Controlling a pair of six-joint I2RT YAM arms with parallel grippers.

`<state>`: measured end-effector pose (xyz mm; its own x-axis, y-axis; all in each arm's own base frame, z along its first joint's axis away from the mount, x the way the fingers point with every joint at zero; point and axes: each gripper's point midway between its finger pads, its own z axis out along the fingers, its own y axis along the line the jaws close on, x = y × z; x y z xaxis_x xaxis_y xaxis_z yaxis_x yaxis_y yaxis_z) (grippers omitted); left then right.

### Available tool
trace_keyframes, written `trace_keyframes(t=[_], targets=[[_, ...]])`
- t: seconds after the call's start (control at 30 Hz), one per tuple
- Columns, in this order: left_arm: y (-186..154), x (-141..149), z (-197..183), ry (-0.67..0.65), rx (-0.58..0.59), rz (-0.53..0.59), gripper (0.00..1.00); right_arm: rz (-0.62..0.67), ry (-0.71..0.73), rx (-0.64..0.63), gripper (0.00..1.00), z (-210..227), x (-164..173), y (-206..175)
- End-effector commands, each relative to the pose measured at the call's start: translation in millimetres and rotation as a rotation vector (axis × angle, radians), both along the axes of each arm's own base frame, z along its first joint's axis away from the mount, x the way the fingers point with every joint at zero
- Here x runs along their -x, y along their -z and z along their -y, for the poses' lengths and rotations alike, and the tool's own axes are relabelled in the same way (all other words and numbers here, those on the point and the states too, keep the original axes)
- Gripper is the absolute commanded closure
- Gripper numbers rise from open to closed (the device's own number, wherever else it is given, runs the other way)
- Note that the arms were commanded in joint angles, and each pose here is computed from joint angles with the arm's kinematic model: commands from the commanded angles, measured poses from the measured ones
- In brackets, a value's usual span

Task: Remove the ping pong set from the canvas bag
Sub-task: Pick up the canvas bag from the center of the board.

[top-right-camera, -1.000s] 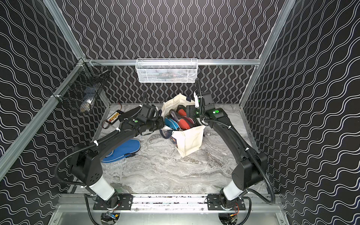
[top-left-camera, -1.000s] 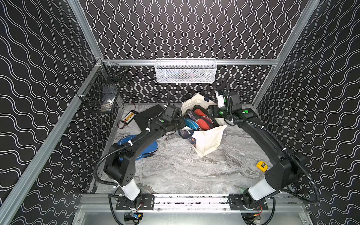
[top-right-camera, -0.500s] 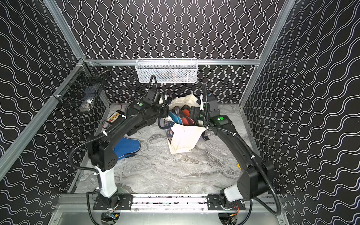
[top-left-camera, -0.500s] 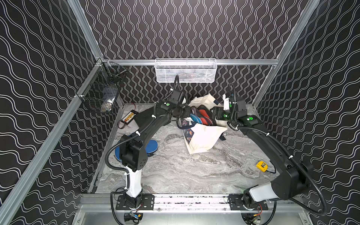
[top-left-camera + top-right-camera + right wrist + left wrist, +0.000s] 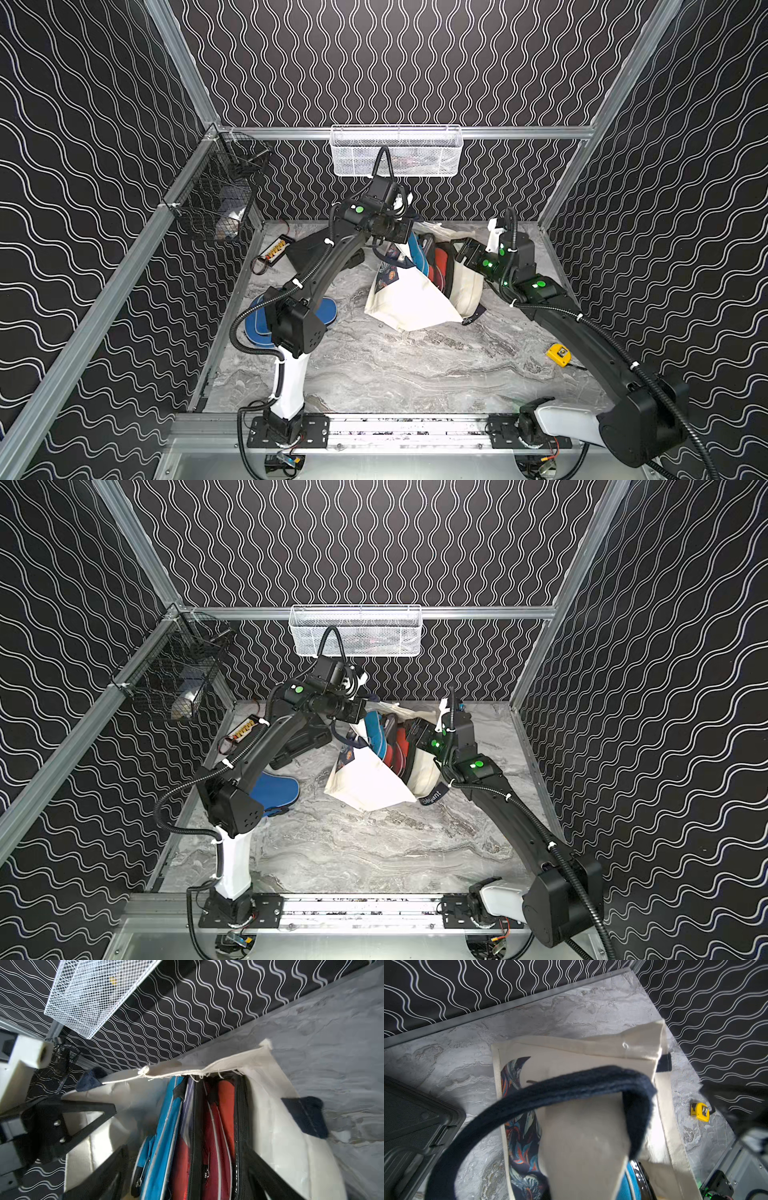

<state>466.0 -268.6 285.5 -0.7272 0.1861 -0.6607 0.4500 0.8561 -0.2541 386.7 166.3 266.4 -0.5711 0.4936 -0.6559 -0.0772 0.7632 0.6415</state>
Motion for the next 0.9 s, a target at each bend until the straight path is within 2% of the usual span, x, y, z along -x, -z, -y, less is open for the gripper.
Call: trace_keyframes(t=[0.0, 0.1, 0.27, 0.47, 0.87], targets=[[-35, -14, 15, 0.061, 0.049, 0.154, 1.0, 0.01, -0.051, -0.162, 0.17, -19, 1, -9], [-25, -9, 18, 0.073, -0.007, 0.161, 1.0, -0.02, -0.093, -0.221, 0.19, -28, 6, -3], [-5, 5, 30, 0.118, -0.045, 0.13, 1.0, -0.061, -0.096, -0.25, 0.21, -30, 11, 13], [12, 29, 38, 0.173, -0.058, 0.098, 1.0, -0.126, -0.12, -0.308, 0.34, -36, 20, 37], [-11, 57, 67, 0.291, -0.038, 0.154, 1.0, -0.159, -0.12, -0.334, 0.4, -38, 23, 61]])
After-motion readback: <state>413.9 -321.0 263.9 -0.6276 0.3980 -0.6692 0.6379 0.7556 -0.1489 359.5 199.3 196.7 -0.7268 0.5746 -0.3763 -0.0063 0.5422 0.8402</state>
